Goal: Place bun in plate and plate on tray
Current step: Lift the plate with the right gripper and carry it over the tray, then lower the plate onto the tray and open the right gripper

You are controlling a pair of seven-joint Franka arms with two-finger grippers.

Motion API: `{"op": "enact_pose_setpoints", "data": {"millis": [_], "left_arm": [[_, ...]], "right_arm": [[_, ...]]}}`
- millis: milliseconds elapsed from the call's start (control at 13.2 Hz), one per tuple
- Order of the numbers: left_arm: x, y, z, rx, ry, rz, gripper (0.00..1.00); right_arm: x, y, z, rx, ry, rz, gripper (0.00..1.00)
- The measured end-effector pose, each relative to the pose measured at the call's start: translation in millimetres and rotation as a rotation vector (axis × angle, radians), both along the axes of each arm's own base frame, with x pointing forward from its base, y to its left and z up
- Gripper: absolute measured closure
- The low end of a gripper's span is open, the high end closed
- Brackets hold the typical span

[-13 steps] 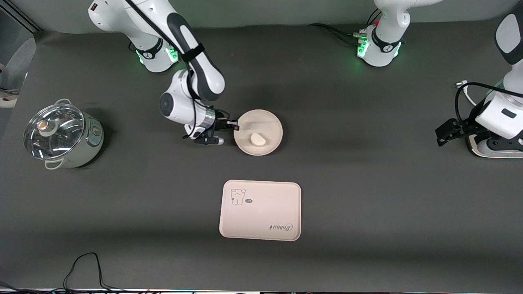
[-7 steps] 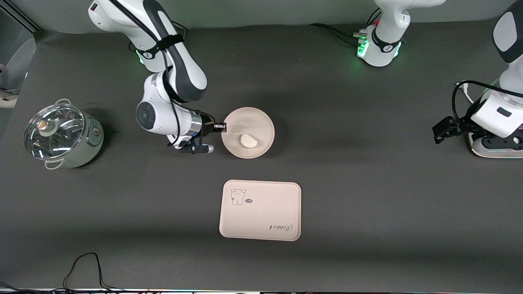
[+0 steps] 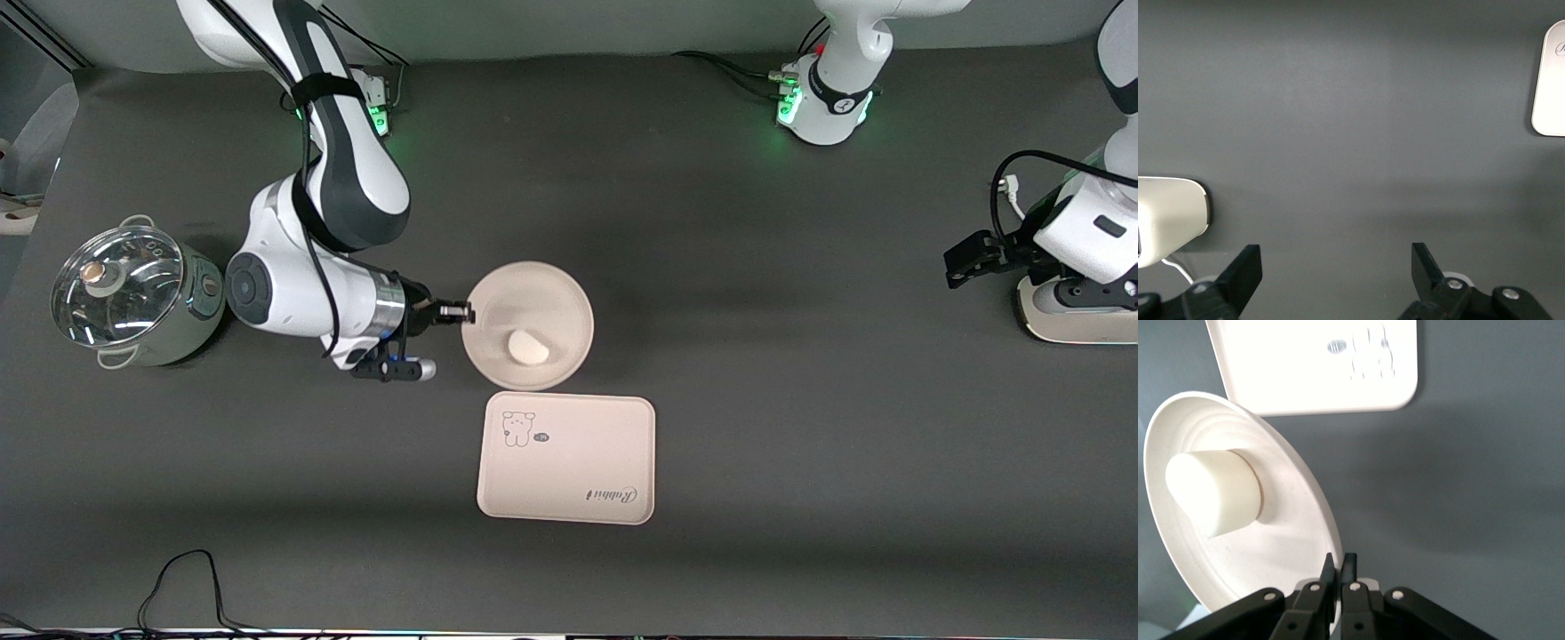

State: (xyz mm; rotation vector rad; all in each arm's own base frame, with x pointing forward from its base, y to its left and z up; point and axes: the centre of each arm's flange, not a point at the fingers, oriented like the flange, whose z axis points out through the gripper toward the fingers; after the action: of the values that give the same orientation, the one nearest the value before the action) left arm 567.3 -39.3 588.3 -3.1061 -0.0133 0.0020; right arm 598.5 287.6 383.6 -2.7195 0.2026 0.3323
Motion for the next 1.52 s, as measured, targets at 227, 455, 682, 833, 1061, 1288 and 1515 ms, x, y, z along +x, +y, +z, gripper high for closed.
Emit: {"op": "enact_pose_setpoints", "data": {"millis": [227, 455, 682, 833, 1061, 1288, 1515], "left_arm": [[0, 4, 2, 0.000, 0.002, 0.007, 0.00], [0, 6, 3, 0.002, 0.002, 0.010, 0.00], [5, 5, -5, 0.002, 0.014, 0.010, 0.00], [7, 5, -8, 0.003, 0.021, 0.008, 0.00], [7, 5, -10, 0.003, 0.023, 0.009, 0.00], [10, 5, -17, 0.004, 0.035, 0.010, 0.00], [11, 5, -19, 0.004, 0.039, 0.011, 0.00]], "right_arm": [[44, 20, 0, 0.032, -0.028, -0.085, 0.95], [82, 27, -54, 0.035, -0.034, -0.121, 0.95], [103, 27, -118, 0.020, -0.081, -0.184, 0.95], [101, 40, -148, 0.021, -0.094, -0.192, 0.95], [95, 56, -178, 0.027, -0.109, -0.201, 0.95], [94, 54, -196, 0.013, -0.110, -0.209, 0.95], [94, 50, -209, -0.001, -0.112, -0.217, 0.95]]}}
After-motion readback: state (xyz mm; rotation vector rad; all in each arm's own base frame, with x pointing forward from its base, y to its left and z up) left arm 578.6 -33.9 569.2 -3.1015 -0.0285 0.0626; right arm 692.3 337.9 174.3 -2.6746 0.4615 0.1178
